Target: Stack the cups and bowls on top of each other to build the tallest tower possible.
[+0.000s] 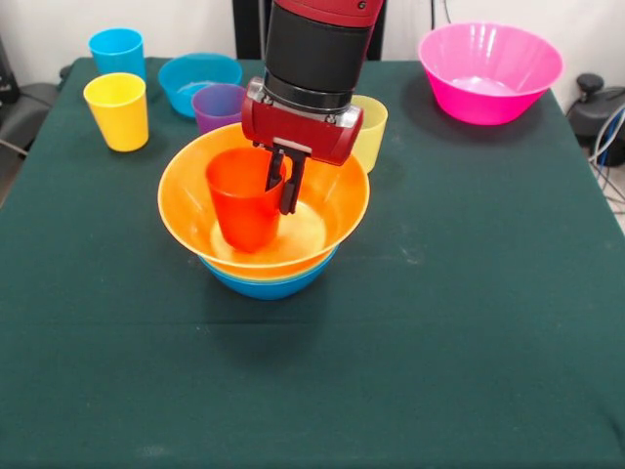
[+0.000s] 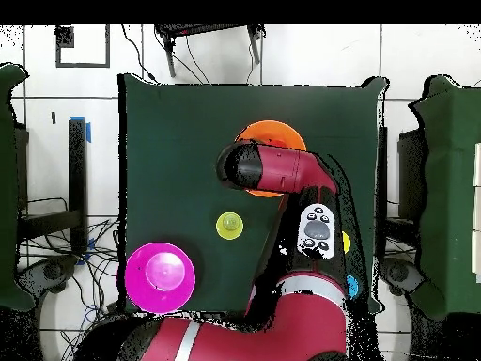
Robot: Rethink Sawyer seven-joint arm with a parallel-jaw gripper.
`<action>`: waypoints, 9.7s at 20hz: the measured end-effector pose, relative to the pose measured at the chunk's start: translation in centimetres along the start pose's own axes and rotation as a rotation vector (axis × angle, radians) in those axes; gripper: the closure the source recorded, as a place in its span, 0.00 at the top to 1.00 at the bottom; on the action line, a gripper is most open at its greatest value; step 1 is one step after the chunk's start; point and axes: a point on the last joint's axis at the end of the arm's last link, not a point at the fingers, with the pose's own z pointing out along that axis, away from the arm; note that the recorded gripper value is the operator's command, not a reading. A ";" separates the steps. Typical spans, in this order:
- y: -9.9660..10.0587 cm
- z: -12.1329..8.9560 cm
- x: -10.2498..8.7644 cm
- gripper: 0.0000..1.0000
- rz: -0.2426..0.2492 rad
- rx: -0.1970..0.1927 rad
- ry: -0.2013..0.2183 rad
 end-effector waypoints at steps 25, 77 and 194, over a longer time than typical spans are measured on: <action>0.1 -0.2 -0.7 1.00 0.000 -0.001 -0.014; 8.0 -10.1 -4.0 1.00 -0.106 0.059 0.093; -27.4 -12.9 -1.1 1.00 0.336 0.106 0.223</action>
